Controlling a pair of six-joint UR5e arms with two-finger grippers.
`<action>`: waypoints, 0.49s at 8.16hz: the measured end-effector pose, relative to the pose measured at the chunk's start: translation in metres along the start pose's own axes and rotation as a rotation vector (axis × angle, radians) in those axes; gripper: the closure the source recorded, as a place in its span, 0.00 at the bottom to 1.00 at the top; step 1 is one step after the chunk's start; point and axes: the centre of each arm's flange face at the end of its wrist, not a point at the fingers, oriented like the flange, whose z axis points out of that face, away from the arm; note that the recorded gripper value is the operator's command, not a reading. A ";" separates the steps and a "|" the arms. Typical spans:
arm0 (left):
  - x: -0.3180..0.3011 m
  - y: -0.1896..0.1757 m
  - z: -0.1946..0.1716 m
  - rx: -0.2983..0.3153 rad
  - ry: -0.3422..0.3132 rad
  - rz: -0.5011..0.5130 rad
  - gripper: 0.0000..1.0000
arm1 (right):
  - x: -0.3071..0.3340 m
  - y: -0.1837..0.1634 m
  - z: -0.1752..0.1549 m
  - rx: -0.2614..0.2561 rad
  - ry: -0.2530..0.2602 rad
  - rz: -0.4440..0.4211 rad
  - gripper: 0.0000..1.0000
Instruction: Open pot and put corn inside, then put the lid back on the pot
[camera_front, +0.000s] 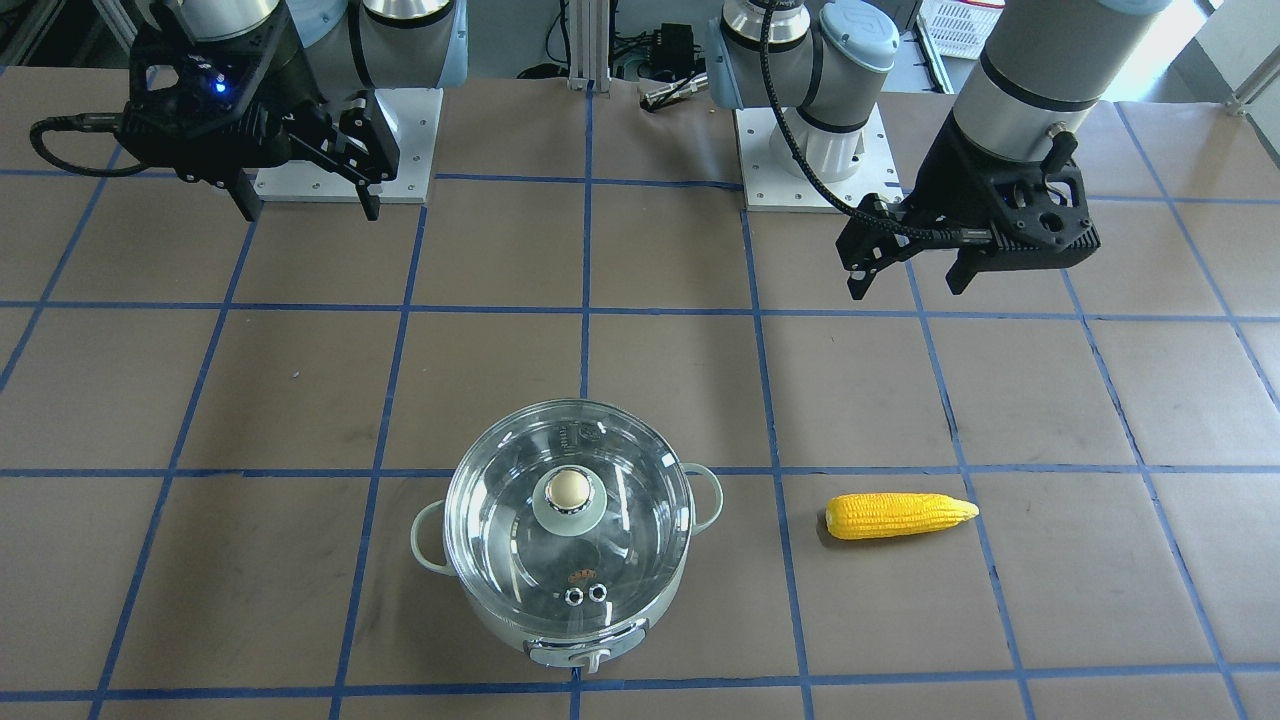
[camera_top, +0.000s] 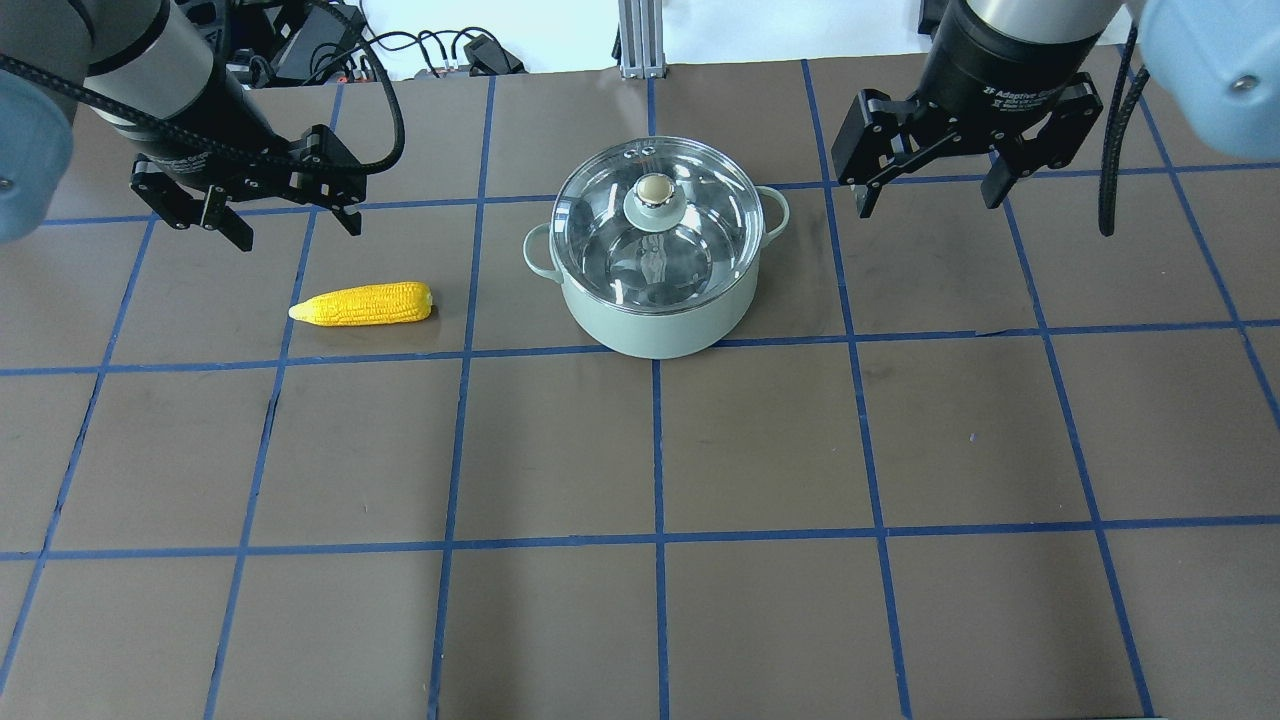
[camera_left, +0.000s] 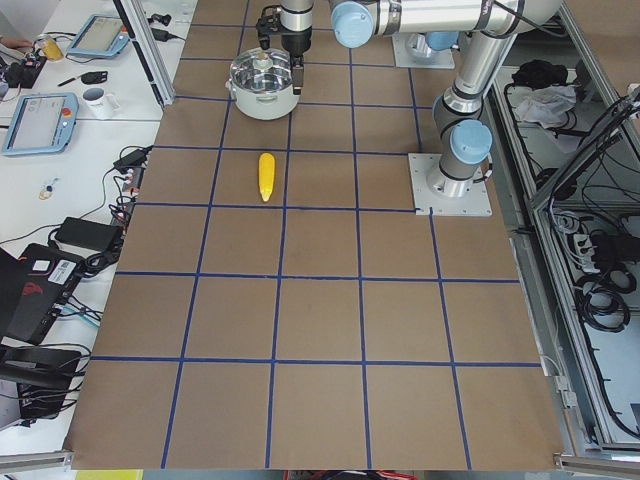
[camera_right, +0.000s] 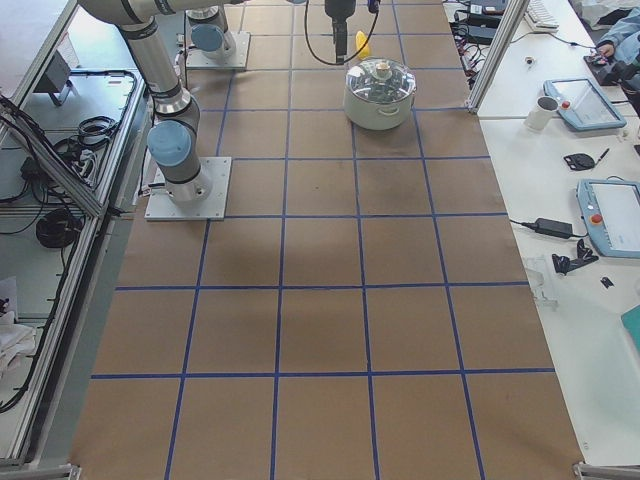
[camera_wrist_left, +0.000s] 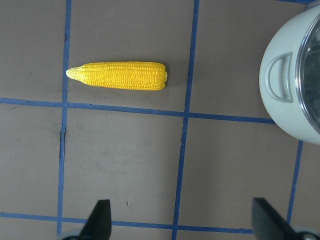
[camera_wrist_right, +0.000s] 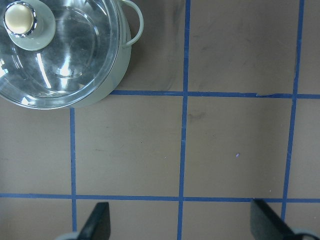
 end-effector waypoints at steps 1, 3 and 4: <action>0.000 0.000 0.000 0.001 0.000 0.000 0.00 | 0.000 0.000 0.000 0.000 -0.002 -0.001 0.00; 0.001 0.001 -0.003 0.006 0.002 0.001 0.00 | 0.000 -0.001 0.000 0.001 -0.002 -0.001 0.00; 0.001 0.001 -0.003 0.008 0.005 0.002 0.00 | 0.000 -0.001 0.001 0.000 -0.002 0.000 0.00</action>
